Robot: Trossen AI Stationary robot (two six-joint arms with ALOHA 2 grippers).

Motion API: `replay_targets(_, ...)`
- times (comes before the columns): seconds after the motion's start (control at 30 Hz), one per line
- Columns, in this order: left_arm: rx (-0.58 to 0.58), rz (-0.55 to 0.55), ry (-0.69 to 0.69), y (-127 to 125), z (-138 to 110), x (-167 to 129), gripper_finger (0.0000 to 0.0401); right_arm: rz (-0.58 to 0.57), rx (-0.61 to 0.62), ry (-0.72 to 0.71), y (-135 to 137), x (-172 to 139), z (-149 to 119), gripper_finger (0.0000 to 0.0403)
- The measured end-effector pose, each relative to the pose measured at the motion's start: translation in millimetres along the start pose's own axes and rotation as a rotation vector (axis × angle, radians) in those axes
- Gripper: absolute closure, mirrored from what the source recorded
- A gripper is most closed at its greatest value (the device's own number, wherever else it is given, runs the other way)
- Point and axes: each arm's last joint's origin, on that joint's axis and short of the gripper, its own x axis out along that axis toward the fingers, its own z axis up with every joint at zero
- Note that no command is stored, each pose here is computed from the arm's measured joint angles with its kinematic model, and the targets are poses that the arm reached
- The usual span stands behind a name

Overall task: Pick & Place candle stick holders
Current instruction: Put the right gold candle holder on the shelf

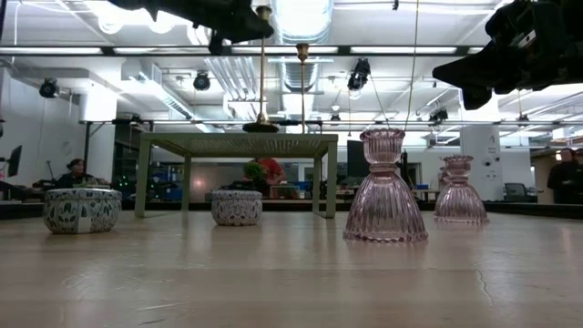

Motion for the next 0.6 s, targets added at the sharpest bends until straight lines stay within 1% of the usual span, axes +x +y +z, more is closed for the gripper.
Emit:
replay_targets(0.07,0.005,0.04,-0.014,7,1,3,0.0355,0.0,0.001,0.0,0,0,0,0.0394)
replay_targets(0.2,0.024,0.093,0.011,18,-5,8,0.0345,0.0,0.001,0.0,0,0,0,0.0394)
replay_targets(0.3,-0.005,0.121,-0.005,28,-5,11,0.035,0.0,0.0,0.0,0,0,0,0.0394)
replay_targets(0.4,-0.007,0.158,-0.019,36,-7,15,0.0356,0.0,0.001,0.0,0,0,0,0.0394)
replay_targets(0.6,-0.011,0.186,-0.023,43,-14,24,0.0347,0.0,0.0,0.0,0,0,0,0.0394)
